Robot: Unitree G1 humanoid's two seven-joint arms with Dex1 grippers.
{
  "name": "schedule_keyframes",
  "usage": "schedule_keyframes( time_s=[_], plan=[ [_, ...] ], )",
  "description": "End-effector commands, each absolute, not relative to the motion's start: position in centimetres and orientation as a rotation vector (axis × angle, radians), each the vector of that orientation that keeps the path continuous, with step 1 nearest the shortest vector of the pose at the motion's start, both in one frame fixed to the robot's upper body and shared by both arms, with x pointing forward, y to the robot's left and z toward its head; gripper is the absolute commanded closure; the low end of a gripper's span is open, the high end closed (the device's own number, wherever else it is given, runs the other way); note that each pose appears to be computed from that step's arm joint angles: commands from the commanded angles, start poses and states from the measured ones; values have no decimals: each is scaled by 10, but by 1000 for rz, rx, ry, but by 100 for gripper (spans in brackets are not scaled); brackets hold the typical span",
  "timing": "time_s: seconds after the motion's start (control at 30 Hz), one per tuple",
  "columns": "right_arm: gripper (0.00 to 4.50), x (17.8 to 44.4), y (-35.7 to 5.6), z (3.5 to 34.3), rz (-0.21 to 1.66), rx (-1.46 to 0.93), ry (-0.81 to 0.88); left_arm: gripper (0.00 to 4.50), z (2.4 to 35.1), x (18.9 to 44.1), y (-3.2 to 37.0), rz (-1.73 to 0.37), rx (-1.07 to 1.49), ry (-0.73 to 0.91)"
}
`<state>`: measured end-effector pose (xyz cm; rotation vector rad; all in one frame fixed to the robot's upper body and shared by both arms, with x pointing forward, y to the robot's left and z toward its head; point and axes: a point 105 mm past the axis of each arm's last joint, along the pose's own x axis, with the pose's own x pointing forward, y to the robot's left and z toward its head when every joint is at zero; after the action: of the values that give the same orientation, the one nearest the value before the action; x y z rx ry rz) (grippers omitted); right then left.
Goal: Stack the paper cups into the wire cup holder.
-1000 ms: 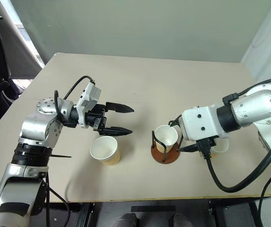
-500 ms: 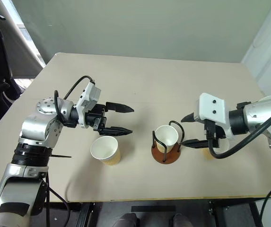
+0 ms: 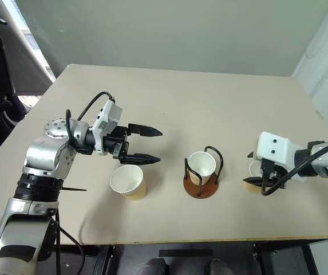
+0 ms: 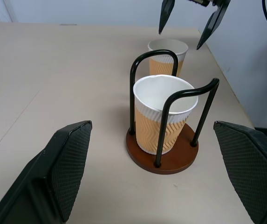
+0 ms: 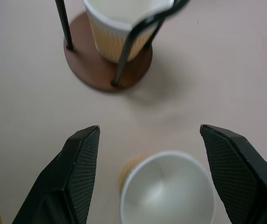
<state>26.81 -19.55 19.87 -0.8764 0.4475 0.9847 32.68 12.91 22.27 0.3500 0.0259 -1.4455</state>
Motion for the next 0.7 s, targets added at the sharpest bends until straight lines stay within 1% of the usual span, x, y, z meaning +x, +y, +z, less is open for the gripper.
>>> schedule_keyframes(
  time_s=[0.03,0.7],
  plan=[
    [106,269,-204,211,928,-943,418,0,234,324,127,-1461,383,-17],
    [106,270,-230,175,907,-994,538,0,234,324,127,-1455,385,-19]
  ],
)
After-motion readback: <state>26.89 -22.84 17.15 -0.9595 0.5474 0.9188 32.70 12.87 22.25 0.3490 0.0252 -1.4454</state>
